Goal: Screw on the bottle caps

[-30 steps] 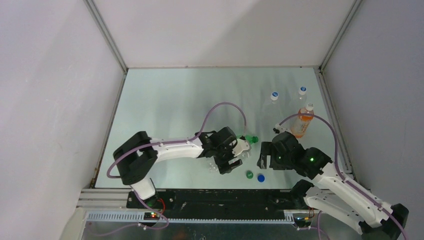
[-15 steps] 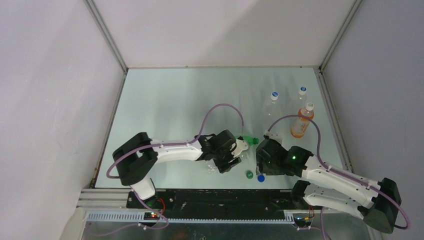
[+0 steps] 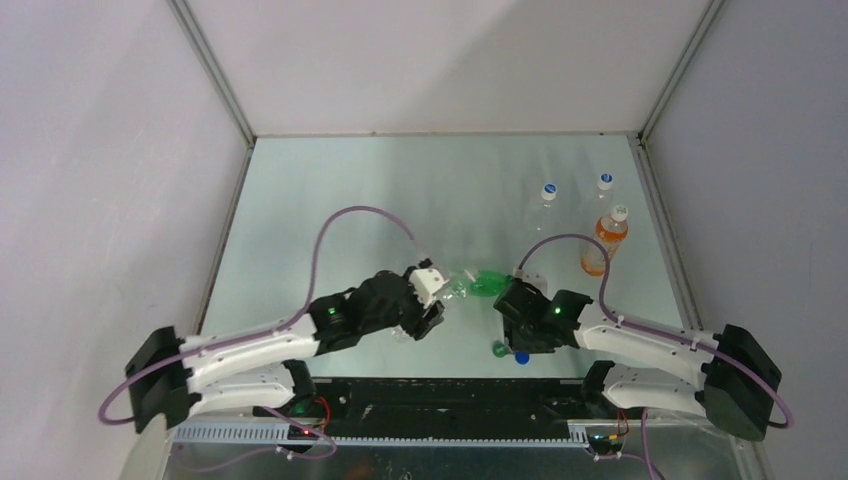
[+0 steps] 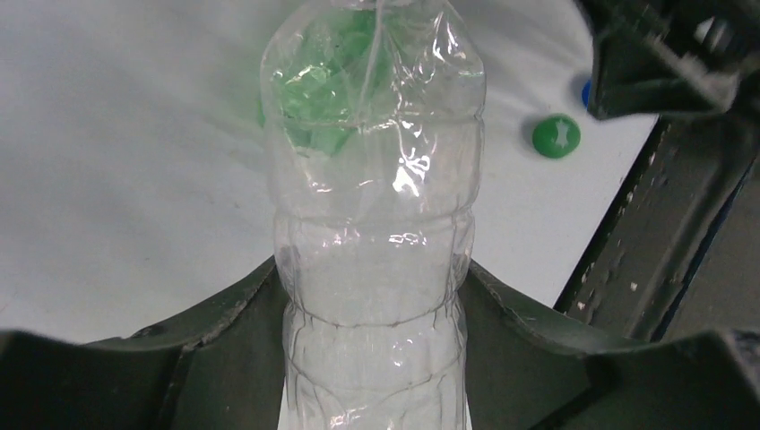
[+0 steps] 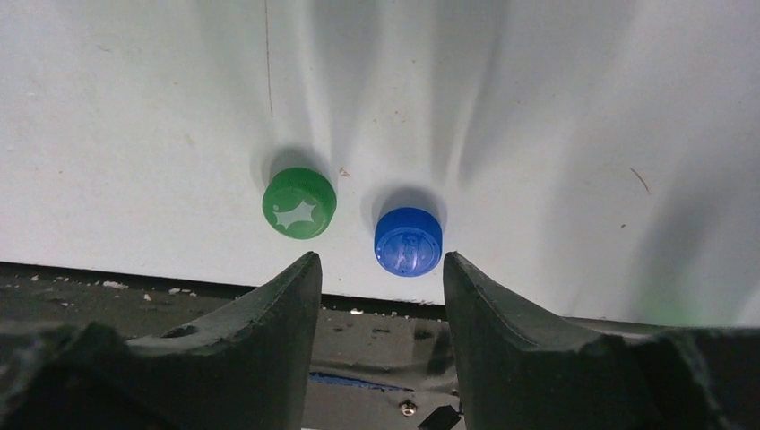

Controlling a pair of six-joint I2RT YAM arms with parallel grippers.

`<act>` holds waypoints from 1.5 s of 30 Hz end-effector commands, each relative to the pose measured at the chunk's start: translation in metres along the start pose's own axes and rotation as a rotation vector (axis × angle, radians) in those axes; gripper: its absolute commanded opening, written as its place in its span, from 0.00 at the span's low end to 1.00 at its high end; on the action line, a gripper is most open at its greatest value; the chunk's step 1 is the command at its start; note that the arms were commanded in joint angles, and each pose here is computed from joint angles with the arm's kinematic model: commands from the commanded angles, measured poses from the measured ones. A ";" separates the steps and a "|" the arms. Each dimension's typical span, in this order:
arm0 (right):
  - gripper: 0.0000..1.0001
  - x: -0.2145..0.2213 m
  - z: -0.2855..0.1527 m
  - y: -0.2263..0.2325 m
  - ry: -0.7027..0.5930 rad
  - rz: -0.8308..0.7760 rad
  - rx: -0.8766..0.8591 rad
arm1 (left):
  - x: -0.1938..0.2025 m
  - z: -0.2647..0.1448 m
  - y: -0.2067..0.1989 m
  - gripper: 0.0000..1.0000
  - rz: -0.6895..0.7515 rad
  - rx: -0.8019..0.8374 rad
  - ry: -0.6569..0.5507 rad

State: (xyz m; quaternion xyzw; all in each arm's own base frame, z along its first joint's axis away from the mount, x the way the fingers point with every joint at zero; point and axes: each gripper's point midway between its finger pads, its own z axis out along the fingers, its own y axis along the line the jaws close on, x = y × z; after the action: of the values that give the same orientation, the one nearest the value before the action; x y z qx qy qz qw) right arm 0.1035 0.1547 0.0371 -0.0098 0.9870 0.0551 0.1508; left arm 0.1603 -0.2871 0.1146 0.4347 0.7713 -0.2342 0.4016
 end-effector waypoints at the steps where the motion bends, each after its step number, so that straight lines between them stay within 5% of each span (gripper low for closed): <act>1: 0.54 -0.002 0.011 0.002 0.002 0.027 -0.004 | -0.044 -0.026 0.024 0.33 -0.091 -0.135 -0.296; 6: 0.53 0.002 0.019 -0.003 0.023 0.049 0.007 | -0.054 -0.056 0.040 0.21 -0.149 -0.209 -0.494; 15: 0.47 0.009 0.029 -0.005 0.058 0.065 0.008 | -0.067 -0.078 0.042 0.13 -0.133 -0.209 -0.640; 24: 0.22 0.001 0.015 -0.002 0.008 0.058 -0.037 | -0.073 -0.080 0.035 0.19 -0.004 -0.182 -0.719; 30: 0.00 -0.042 -0.043 0.021 -0.161 -0.053 -0.208 | -0.073 -0.084 0.026 0.13 0.077 -0.139 -0.733; 34: 0.00 -0.074 -0.095 0.038 -0.320 -0.188 -0.360 | -0.070 -0.082 0.015 0.00 0.180 -0.088 -0.689; 45: 0.00 -0.098 -0.203 0.076 -0.584 -0.657 -0.681 | -0.068 -0.082 -0.008 0.00 0.349 0.172 -0.530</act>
State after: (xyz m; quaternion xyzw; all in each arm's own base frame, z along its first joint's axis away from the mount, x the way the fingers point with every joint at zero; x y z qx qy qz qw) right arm 0.1433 0.1958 0.2322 -0.2378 0.8470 0.2892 0.3773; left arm 0.1546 -0.2597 0.2031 0.4573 0.5699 -0.2962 0.6152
